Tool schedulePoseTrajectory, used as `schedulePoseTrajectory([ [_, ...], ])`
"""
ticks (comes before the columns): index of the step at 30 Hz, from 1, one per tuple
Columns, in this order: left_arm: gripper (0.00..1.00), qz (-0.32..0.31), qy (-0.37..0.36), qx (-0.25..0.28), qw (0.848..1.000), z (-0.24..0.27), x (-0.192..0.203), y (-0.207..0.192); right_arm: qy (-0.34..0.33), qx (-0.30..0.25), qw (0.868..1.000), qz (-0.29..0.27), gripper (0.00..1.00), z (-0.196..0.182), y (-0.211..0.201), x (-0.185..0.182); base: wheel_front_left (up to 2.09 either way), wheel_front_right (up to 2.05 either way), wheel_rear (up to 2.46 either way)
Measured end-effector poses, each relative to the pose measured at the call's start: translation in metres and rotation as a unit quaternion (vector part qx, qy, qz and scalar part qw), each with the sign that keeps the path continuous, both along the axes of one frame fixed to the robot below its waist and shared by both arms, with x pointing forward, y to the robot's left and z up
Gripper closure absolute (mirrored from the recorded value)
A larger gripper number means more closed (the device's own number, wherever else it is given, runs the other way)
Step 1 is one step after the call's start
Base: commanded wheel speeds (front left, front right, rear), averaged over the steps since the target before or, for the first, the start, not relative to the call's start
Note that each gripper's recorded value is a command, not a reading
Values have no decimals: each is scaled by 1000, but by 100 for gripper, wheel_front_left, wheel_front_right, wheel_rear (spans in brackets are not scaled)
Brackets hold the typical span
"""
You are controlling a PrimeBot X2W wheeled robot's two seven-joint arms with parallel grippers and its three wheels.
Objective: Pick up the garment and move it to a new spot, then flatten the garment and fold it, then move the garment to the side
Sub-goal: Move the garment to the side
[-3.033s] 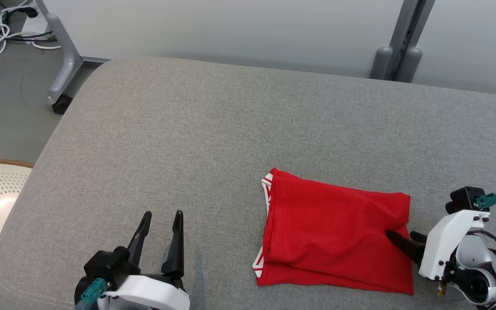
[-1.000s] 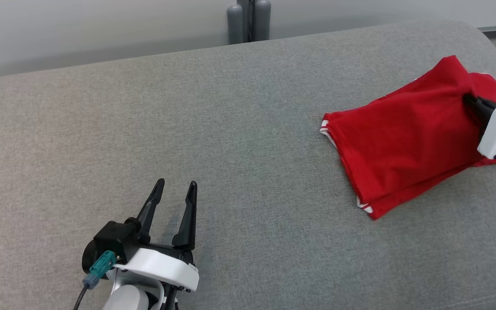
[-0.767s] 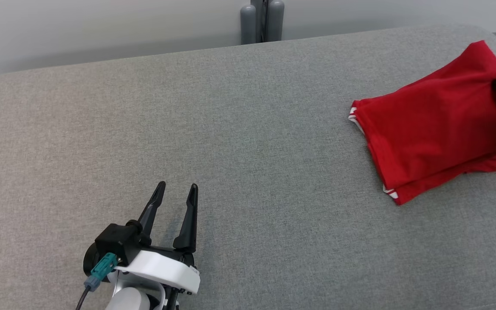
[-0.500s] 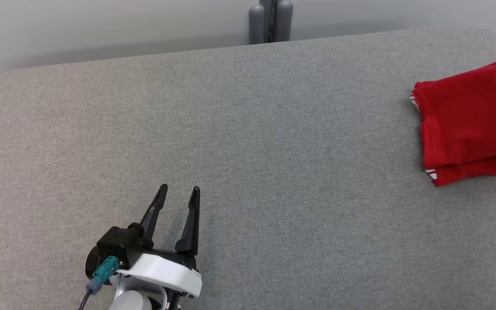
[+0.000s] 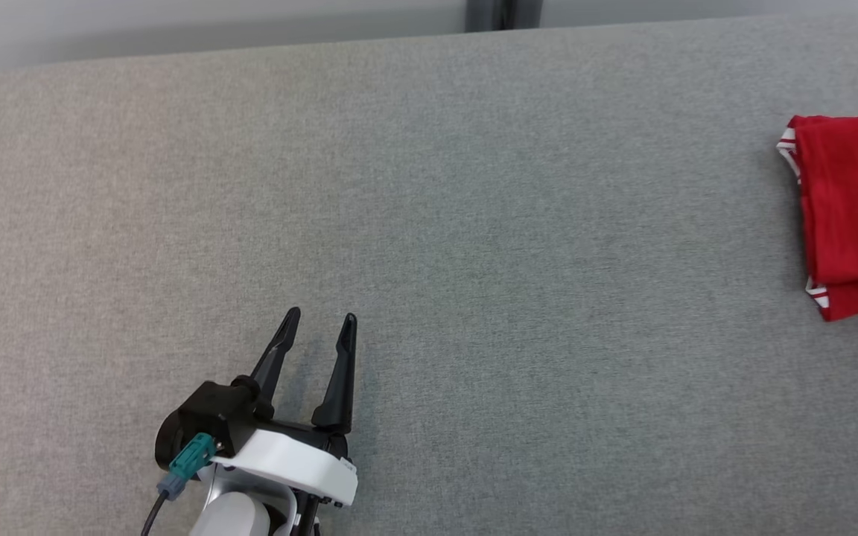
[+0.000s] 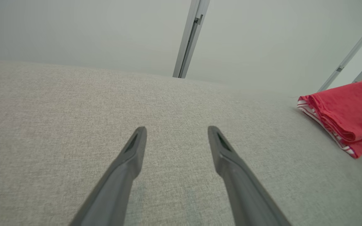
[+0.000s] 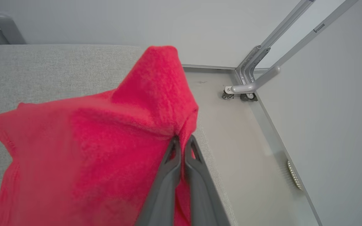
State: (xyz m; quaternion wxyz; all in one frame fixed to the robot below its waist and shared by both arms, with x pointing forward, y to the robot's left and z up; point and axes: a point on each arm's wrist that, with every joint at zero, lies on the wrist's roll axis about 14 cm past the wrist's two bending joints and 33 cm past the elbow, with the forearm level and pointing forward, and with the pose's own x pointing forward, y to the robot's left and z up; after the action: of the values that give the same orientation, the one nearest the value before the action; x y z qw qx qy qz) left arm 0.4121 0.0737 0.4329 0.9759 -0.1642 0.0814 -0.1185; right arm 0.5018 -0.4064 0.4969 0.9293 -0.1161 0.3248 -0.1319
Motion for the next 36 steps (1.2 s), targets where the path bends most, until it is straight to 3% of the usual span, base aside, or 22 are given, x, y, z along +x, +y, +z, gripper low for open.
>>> schedulePoseTrajectory([
  [11,0,19,28,16,999,-26,9,17,34,-83,996,-25,100,-34,-36,14,0,0,0],
  [12,0,21,31,18,999,-29,9,19,30,-85,996,-25,95,-35,-36,18,0,0,0],
  [13,0,22,33,19,999,-31,10,20,30,-85,996,-26,73,-38,-35,20,0,0,0],
  [14,0,23,36,19,999,-33,10,20,30,-83,996,-26,12,-42,-32,22,0,0,0],
  [15,0,24,38,20,999,-35,10,21,27,-81,996,-23,0,-45,-29,24,0,0,0],
  [28,0,12,31,20,999,-32,15,14,-8,-84,996,-4,0,-46,-5,33,0,0,0],
  [36,0,21,7,14,1000,-14,20,18,-95,-64,993,42,0,-19,33,48,0,0,0],
])
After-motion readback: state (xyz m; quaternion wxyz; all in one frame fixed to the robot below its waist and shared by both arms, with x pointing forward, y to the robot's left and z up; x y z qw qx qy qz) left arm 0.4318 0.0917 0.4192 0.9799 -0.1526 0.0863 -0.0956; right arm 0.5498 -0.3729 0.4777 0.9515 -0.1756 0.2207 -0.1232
